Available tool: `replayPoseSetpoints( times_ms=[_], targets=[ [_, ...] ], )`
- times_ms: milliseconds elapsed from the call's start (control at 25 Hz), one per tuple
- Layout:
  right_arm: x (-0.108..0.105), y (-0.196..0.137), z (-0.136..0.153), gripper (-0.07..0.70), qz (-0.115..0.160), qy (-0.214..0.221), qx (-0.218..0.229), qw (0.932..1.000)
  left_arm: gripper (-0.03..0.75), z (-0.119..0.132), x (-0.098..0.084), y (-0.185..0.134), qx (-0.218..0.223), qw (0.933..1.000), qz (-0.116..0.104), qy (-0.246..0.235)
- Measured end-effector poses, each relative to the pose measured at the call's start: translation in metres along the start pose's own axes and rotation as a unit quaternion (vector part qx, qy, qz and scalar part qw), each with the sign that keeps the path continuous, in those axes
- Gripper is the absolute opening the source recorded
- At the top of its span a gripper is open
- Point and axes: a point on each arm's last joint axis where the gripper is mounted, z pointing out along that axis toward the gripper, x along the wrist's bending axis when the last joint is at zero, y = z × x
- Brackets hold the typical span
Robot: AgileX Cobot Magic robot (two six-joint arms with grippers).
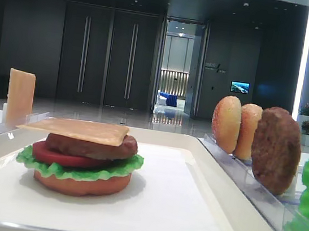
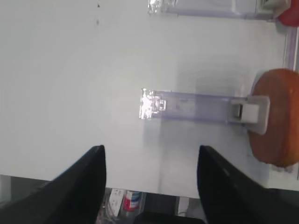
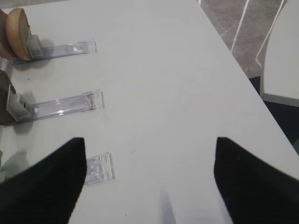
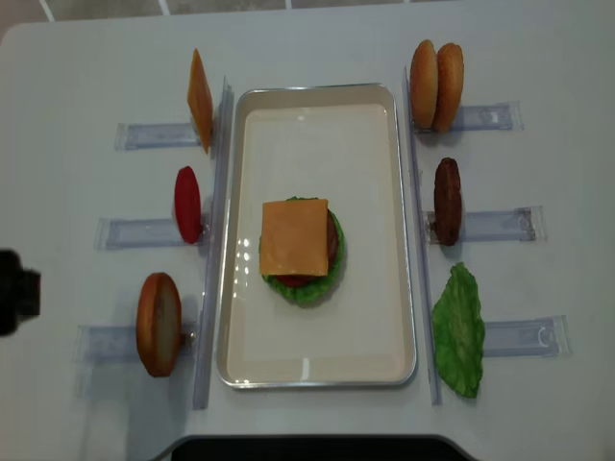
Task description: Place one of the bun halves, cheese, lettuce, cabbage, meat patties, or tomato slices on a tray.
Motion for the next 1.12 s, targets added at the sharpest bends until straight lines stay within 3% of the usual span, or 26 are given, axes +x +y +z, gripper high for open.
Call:
replayPoseSetpoints(
  times_ms=[200, 480, 720, 880, 1000, 1120],
  targets=[
    [0.0, 0.0, 0.0, 0.535, 0.0, 0.0, 0.0, 1.0, 0.471, 0.01, -0.001, -0.05, -0.043, 0.999, -0.013, -0.009],
    [0.0, 0.0, 0.0, 0.535, 0.0, 0.0, 0.0, 1.0, 0.471, -0.004, -0.003, -0.076, -0.128, 0.991, 0.018, -0.037],
    [0.0, 0.0, 0.0, 0.535, 0.0, 0.0, 0.0, 1.0, 0.471, -0.016, -0.005, -0.091, -0.192, 0.9775, 0.059, -0.064],
    [0.0, 0.0, 0.0, 0.535, 0.0, 0.0, 0.0, 1.0, 0.471, -0.024, -0.002, -0.104, -0.241, 0.9667, 0.053, -0.069],
    [0.0, 0.0, 0.0, 0.535, 0.0, 0.0, 0.0, 1.0, 0.471, -0.031, 0.001, -0.12, -0.296, 0.9514, 0.05, -0.07],
    [0.0, 0.0, 0.0, 0.535, 0.0, 0.0, 0.0, 1.0, 0.471, -0.033, 0.002, -0.127, -0.313, 0.946, 0.048, -0.071]
  ],
)
